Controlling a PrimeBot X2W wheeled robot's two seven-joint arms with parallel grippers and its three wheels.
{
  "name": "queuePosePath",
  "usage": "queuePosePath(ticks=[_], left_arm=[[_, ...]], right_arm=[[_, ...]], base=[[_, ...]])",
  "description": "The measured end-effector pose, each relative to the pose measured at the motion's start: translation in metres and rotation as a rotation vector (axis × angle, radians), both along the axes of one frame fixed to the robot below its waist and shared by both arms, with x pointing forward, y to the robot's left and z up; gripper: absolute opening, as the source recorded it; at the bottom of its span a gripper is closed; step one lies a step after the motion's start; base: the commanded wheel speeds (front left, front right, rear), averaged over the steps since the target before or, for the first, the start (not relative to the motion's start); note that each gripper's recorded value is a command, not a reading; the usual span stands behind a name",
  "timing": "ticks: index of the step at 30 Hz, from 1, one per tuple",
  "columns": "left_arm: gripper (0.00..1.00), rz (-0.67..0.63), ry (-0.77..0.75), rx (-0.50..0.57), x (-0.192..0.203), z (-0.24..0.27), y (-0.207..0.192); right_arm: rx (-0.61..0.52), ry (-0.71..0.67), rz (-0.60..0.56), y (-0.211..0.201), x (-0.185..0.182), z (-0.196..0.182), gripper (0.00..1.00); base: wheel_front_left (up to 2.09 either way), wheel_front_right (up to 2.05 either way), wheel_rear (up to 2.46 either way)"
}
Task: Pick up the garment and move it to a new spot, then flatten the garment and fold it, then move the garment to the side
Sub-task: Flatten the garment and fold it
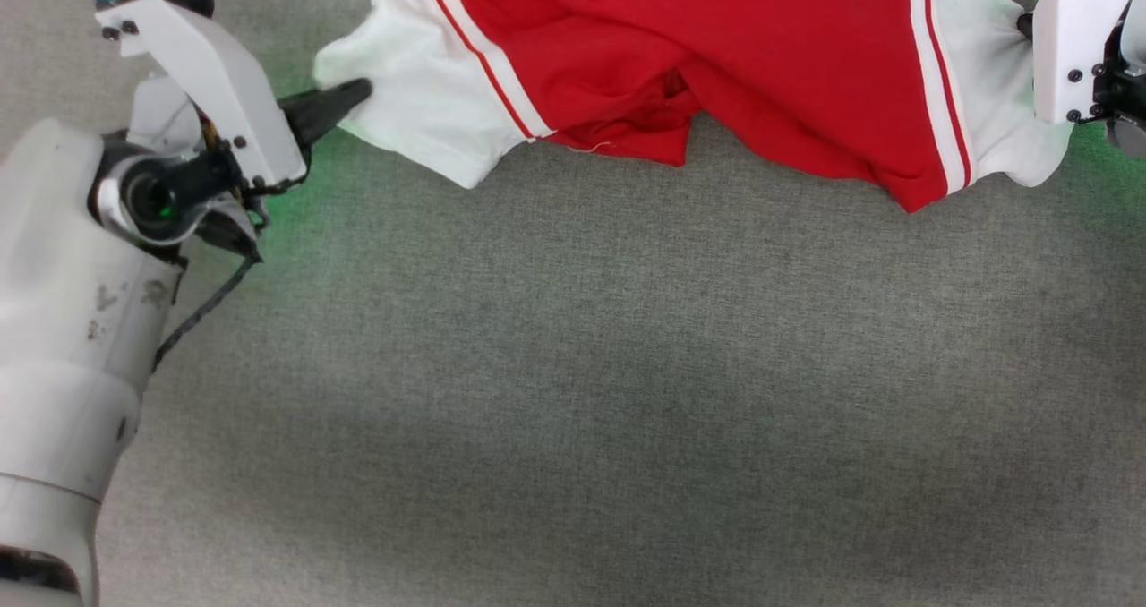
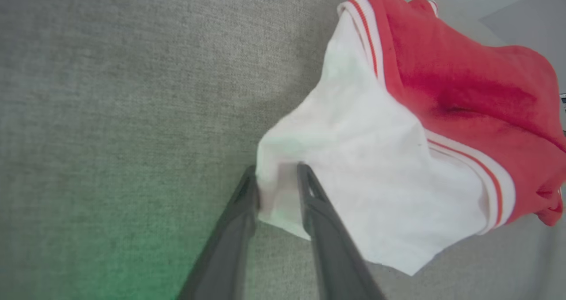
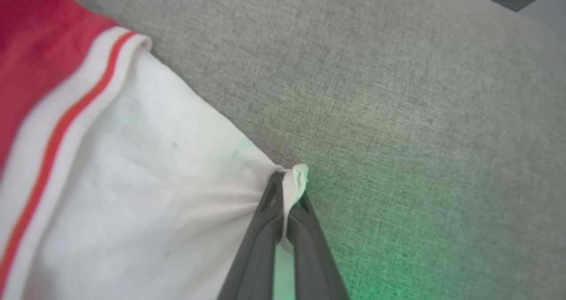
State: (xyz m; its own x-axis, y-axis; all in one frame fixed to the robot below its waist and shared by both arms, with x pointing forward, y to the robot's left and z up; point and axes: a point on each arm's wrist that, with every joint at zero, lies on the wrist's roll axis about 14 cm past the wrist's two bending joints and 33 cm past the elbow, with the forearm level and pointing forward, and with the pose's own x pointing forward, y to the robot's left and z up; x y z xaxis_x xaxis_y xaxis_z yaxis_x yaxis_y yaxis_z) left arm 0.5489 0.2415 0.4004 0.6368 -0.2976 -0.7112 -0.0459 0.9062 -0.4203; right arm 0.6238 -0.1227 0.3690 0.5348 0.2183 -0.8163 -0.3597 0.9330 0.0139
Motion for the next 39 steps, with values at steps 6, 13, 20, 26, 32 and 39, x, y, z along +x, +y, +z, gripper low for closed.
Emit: queuePosePath(ticks=[6,13,20,26,32,39], left_arm=[[0.0,0.021,-0.102,0.035,0.007,0.019,0.008],[0.0,0.06,-0.45,0.117,0.045,0.092,0.017],[0.0,0.127,-0.733,0.168,0.086,0.15,0.014],[0.0,0.286,-1.031,0.138,0.126,0.24,0.019],[0.0,0.349,-1.209,0.105,0.142,0.319,0.015],[0.0,0.383,-1.314,0.023,0.14,0.35,0.011]], right_arm=[[0.05,-0.084,-0.011,0.003,0.003,0.014,0.0],[0.158,-0.374,-0.069,-0.007,0.034,0.082,0.0],[0.24,-0.713,-0.157,-0.031,0.075,0.174,0.0],[0.387,-1.035,-0.271,-0.052,0.102,0.278,0.0],[0.446,-1.29,-0.359,-0.085,0.102,0.373,0.0],[0.443,-1.311,-0.33,-0.068,0.103,0.387,0.0]], base=[[0.0,0.0,0.0],[0.0,0.0,0.0],[0.0,0.0,0.0],[0.0,0.0,0.0],[0.0,0.0,0.0],[0.0,0.0,0.0]])
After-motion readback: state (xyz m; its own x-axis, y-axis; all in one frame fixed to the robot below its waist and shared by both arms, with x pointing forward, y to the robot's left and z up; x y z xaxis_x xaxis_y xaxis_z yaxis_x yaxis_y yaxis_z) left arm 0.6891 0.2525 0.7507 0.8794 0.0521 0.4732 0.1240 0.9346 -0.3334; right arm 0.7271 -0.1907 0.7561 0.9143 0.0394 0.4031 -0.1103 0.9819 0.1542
